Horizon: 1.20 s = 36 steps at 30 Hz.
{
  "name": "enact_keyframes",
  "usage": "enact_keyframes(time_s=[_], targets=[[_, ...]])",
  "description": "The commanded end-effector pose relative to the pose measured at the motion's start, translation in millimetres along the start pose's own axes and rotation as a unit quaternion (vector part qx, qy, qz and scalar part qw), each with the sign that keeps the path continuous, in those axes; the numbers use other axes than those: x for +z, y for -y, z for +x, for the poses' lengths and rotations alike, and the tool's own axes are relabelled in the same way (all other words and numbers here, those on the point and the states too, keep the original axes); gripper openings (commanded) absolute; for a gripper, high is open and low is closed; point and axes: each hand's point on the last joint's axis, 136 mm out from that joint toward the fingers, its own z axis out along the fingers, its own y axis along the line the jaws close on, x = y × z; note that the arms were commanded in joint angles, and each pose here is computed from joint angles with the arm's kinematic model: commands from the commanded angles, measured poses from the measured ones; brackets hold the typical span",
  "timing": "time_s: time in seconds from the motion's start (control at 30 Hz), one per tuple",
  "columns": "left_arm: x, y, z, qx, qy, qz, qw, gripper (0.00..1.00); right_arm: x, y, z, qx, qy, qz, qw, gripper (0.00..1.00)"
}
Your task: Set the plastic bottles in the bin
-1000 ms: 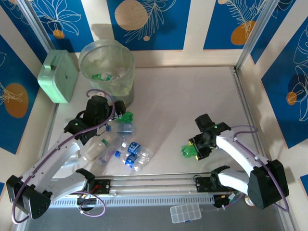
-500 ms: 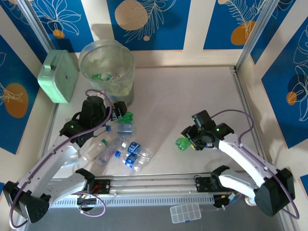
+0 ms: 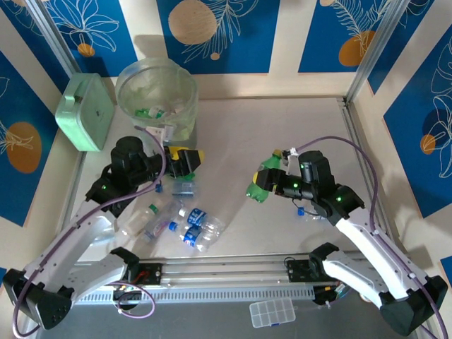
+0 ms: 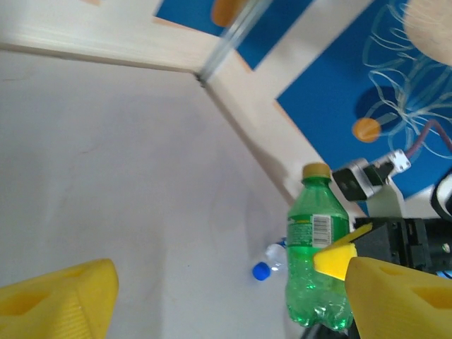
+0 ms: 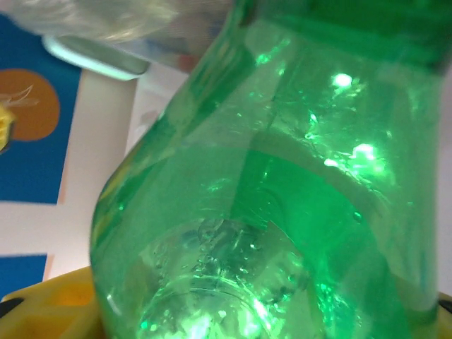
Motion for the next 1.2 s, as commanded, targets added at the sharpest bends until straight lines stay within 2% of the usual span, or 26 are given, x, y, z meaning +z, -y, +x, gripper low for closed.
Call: enact_keyframes(time_s=[0.0, 0.17, 0.37, 0.5, 0.57, 0.6, 0.7, 0.83, 0.97, 1.17], targets=[[2, 48, -20, 0.03, 0.005, 0.115, 0.993, 0.83, -13, -41, -8, -0.13, 0.013, -0.068, 0.989, 0.31], [16, 75, -25, 0.069, -0.031, 0.182, 0.98, 0.82, -13, -56, -8, -0.234, 0.017, -0.056, 0.97, 0.29], [38, 80, -26, 0.122, -0.051, 0.169, 0.977, 0.82, -8, -71, 1, -0.299, -0.001, -0.078, 0.951, 0.29], [51, 92, -35, 0.124, -0.052, 0.213, 0.968, 0.81, 0, -81, -2, -0.333, 0.0, -0.106, 0.937, 0.28], [58, 95, -38, 0.122, -0.051, 0.23, 0.964, 0.81, 5, -87, -6, -0.35, 0.002, -0.125, 0.928, 0.17], [61, 96, -38, 0.121, -0.051, 0.236, 0.963, 0.8, 7, -89, -9, -0.355, 0.004, -0.129, 0.926, 0.15], [70, 95, -35, 0.117, -0.059, 0.251, 0.959, 0.79, 15, -91, -18, -0.375, 0.011, -0.137, 0.917, 0.15], [74, 97, -29, 0.111, -0.053, 0.292, 0.948, 0.76, 21, -100, -12, -0.401, 0.003, -0.187, 0.897, 0.15], [71, 107, -21, 0.101, -0.053, 0.353, 0.929, 0.69, 22, -105, -8, -0.395, -0.018, -0.221, 0.892, 0.13], [77, 102, -16, 0.1, -0.064, 0.349, 0.929, 0.48, 17, -112, 2, -0.388, -0.039, -0.256, 0.884, 0.08]])
